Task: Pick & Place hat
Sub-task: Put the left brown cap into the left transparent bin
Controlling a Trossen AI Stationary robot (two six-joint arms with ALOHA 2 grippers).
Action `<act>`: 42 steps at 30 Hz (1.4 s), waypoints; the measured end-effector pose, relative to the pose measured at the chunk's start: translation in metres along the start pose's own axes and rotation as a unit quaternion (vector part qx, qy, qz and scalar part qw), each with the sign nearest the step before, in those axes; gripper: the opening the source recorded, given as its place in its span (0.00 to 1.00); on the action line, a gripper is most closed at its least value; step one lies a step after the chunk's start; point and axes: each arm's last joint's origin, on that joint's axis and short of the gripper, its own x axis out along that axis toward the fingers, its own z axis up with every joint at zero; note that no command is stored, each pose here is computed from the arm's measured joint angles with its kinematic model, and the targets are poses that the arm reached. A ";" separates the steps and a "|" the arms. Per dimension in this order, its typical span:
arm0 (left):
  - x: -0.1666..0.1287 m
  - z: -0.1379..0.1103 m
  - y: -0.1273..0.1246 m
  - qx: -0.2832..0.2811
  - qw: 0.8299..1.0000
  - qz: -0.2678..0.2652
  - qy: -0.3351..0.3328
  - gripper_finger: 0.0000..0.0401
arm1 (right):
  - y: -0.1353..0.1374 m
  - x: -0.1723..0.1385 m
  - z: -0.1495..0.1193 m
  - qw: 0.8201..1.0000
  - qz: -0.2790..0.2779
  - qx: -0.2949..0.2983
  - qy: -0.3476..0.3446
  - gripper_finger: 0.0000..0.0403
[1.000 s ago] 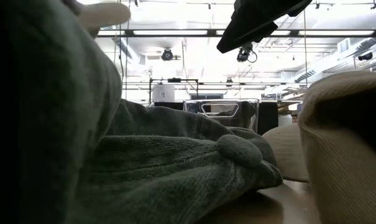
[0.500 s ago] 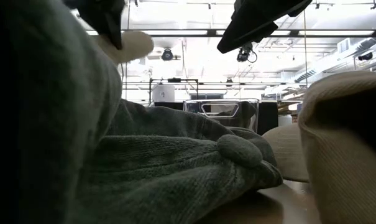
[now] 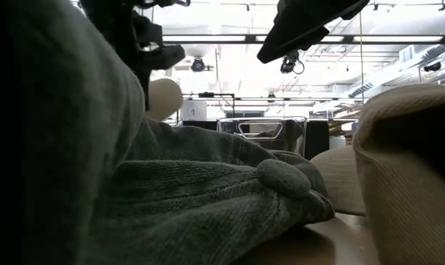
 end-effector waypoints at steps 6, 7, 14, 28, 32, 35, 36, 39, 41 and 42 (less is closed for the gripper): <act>0.017 -0.011 0.003 0.048 0.999 -0.008 0.015 0.10 | 0.000 0.000 0.000 1.000 0.000 0.000 0.000 0.36; 0.020 -0.012 0.005 0.051 0.998 -0.005 0.029 0.13 | 0.000 0.000 0.000 1.000 0.000 0.000 0.000 0.36; 0.028 -0.009 0.010 0.080 0.995 0.006 0.055 0.31 | 0.000 0.000 0.000 1.000 0.000 0.000 0.000 0.36; -0.036 0.031 0.019 0.260 0.961 0.054 0.078 0.36 | 0.000 0.000 0.000 1.000 0.000 0.003 -0.001 0.36; -0.031 0.028 0.031 0.249 0.955 0.099 0.131 0.36 | 0.000 0.000 0.000 1.000 0.001 0.003 -0.002 0.36; -0.020 0.018 0.037 0.250 0.945 0.112 0.176 0.36 | 0.000 0.000 0.000 1.000 0.001 0.003 -0.002 0.36; -0.016 0.014 0.039 0.252 0.943 0.117 0.186 0.36 | 0.000 0.000 0.000 1.000 0.001 0.003 -0.002 0.36; -0.007 0.006 0.045 0.250 0.938 0.137 0.195 0.36 | 0.000 0.000 0.000 1.000 0.001 0.003 -0.002 0.36; -0.003 0.004 0.048 0.240 0.939 0.150 0.197 0.36 | 0.000 0.000 0.000 1.000 0.001 0.003 -0.002 0.36; -0.002 0.003 0.050 0.238 0.937 0.159 0.198 0.36 | 0.000 0.000 0.000 1.000 0.001 0.003 -0.002 0.36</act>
